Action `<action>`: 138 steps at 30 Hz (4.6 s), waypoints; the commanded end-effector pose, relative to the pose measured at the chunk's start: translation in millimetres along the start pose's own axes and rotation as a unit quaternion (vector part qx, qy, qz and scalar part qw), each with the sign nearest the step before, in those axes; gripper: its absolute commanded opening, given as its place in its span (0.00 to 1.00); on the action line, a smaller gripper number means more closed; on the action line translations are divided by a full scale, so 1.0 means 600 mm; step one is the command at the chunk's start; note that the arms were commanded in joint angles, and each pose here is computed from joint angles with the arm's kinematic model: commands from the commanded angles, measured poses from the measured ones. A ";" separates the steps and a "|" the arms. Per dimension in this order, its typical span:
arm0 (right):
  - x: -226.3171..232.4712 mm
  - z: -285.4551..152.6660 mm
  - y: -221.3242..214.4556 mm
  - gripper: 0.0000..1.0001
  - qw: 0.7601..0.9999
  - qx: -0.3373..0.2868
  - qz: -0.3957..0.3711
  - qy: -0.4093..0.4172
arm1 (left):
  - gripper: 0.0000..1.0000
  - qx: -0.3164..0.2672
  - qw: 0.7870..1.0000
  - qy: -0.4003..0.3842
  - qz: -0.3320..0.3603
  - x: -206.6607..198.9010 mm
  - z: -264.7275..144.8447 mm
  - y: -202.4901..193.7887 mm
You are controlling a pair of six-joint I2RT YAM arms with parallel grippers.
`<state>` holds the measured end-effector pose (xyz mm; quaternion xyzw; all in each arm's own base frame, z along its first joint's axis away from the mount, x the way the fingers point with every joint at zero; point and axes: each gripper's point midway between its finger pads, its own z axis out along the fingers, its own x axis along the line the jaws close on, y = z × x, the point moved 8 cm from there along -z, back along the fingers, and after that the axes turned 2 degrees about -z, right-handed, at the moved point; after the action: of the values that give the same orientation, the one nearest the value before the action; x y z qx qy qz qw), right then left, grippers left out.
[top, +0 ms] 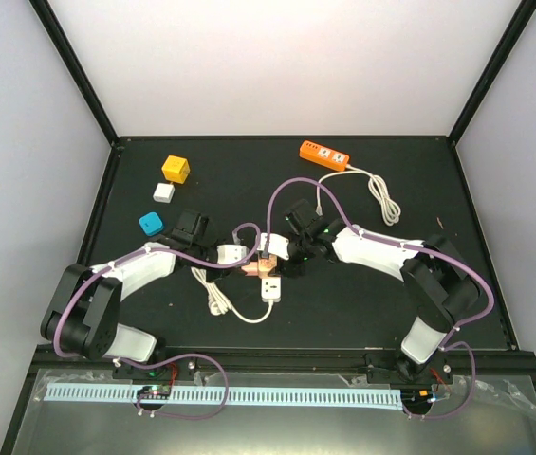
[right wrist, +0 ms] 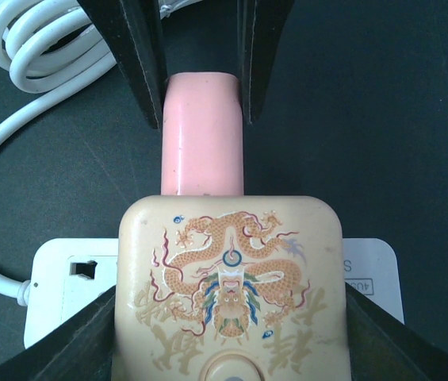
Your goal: Pull the plug off the socket
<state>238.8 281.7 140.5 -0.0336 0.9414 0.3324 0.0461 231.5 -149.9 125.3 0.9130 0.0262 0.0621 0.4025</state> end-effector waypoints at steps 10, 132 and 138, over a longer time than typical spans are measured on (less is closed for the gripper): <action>0.004 0.019 -0.014 0.13 0.998 0.052 0.009 0.023 | 0.16 0.037 0.999 0.018 0.022 0.000 -0.002 -0.012; 0.003 0.041 -0.056 0.07 0.990 0.132 0.035 0.020 | 0.46 0.251 0.868 0.388 -0.181 0.389 -0.057 -0.154; 0.003 0.042 -0.056 0.07 0.990 0.132 0.035 0.021 | 0.56 0.233 0.883 0.361 -0.192 0.369 -0.067 -0.132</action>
<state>251.1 298.5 139.5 -0.0335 0.9474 0.3120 0.0625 451.7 -37.2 97.3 0.8679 0.3613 0.3202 0.1174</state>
